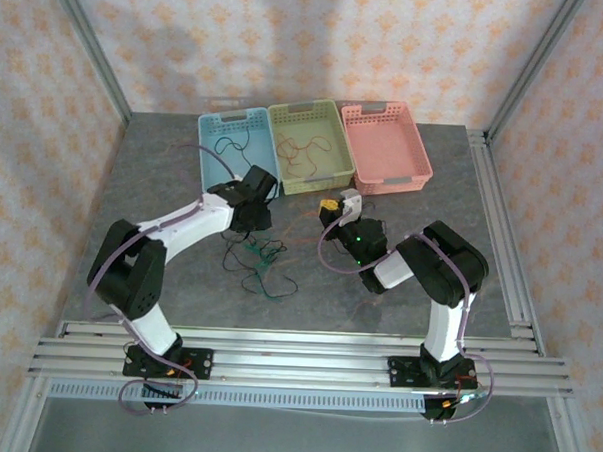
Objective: Untangle the cables
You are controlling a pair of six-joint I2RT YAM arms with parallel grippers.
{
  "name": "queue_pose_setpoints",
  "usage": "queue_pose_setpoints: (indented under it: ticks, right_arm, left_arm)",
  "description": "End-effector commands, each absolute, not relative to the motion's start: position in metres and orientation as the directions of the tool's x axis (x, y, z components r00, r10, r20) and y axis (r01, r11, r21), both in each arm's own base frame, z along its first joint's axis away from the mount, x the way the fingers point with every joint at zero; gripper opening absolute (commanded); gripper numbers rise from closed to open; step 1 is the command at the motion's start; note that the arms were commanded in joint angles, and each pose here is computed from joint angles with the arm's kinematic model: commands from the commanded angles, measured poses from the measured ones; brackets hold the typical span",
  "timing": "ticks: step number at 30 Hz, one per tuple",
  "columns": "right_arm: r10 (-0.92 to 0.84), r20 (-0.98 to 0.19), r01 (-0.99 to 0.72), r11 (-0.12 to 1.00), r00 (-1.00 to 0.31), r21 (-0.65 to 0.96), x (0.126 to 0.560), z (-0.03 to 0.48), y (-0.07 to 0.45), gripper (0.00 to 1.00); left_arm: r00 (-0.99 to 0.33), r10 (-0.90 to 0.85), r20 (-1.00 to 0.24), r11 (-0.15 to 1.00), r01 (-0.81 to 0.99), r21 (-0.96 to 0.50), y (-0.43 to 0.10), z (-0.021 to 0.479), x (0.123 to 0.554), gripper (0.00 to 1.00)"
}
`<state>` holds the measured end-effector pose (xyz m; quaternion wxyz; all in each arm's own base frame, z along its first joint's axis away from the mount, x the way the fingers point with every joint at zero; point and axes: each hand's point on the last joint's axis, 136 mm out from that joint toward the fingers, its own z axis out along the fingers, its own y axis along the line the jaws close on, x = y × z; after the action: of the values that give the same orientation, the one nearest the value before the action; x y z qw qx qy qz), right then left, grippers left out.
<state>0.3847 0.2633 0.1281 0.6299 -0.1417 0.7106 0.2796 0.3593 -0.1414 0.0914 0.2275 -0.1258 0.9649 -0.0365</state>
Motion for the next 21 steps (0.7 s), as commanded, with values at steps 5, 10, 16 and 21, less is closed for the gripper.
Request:
queue_pose_setpoints:
  ticks: [5, 10, 16, 21]
  right_arm:
    - [0.188, -0.975, -0.566, 0.794, -0.119, 0.222, 0.385, 0.148, 0.262, 0.0]
    - [0.186, -0.976, -0.567, 0.794, -0.116, 0.219, 0.384, 0.148, 0.262, 0.0]
    - [0.185, -0.976, -0.564, 0.797, -0.116, 0.218, 0.384, 0.148, 0.261, 0.0]
    - [0.189, -0.975, -0.568, 0.792, -0.12, 0.223, 0.385, 0.148, 0.262, 0.0]
  left_arm:
    - [-0.858, -0.265, -0.439, 0.958, -0.183, -0.22, -0.156, 0.109, 0.337, 0.7]
    - [-0.878, -0.214, -0.428, 0.974, -0.161, -0.158, -0.172, 0.096, 0.33, 0.71]
    - [-0.879, -0.21, -0.429, 0.977, -0.203, -0.062, -0.166, 0.085, 0.343, 0.69]
    - [-0.89, -0.208, -0.405, 0.977, -0.211, -0.037, -0.17, 0.07, 0.349, 0.55]
